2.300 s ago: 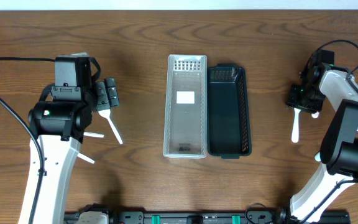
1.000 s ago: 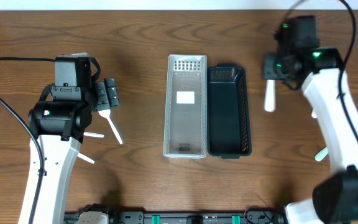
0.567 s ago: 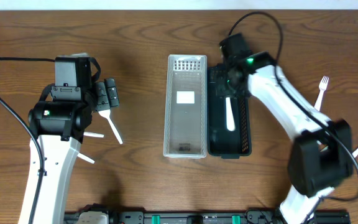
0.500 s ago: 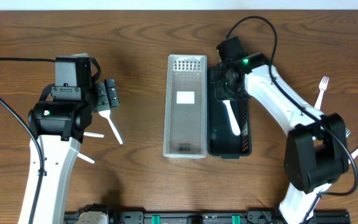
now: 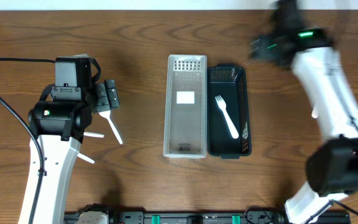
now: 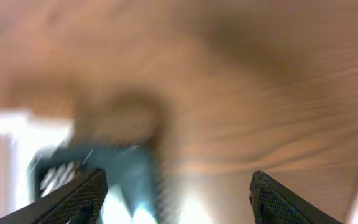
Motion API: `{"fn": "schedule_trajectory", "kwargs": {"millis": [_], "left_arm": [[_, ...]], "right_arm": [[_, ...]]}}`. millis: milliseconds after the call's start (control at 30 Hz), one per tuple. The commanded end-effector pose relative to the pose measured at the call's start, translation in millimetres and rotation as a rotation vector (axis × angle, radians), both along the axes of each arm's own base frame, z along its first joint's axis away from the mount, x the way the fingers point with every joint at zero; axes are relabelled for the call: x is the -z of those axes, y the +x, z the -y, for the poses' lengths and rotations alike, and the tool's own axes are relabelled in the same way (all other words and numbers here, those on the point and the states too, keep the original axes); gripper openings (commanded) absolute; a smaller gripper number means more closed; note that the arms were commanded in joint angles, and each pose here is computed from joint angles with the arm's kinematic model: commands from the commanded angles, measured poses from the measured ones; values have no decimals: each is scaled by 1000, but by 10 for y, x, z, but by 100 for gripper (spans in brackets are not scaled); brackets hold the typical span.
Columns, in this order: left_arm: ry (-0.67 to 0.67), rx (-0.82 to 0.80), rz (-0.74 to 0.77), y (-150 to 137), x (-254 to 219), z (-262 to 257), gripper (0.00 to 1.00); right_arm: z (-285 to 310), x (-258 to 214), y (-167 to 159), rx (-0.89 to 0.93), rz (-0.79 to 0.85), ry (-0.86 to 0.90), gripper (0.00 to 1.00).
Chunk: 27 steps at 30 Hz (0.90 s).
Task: Pack container
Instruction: 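Move the right gripper back and grasp a second white fork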
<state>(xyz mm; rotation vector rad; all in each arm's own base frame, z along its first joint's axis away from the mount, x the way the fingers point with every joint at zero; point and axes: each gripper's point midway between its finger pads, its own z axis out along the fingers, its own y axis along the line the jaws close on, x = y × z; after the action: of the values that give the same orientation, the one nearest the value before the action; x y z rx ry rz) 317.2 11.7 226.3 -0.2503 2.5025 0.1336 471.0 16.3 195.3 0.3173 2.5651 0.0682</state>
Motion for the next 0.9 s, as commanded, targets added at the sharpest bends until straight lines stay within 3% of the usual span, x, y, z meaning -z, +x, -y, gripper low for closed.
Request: {"fn": "schedule_trajectory", "kwargs": {"millis": [0,300,533,867], "left_arm": [[-7,-15,18,14,-76,-15,98],[-7,-15,15,8,-72,-15,98],[-7,-15,15,8,-72,-15,98],[-7,-15,15,8,-72,-15,98]], "right_arm": [[876,-12,-73,176,-10,-28,80],[1979,858,-311,326,-208,6,85],[2096,1587,-426,312,-366,31,88],[2018,2106,-552,301,-489,63,89]]}}
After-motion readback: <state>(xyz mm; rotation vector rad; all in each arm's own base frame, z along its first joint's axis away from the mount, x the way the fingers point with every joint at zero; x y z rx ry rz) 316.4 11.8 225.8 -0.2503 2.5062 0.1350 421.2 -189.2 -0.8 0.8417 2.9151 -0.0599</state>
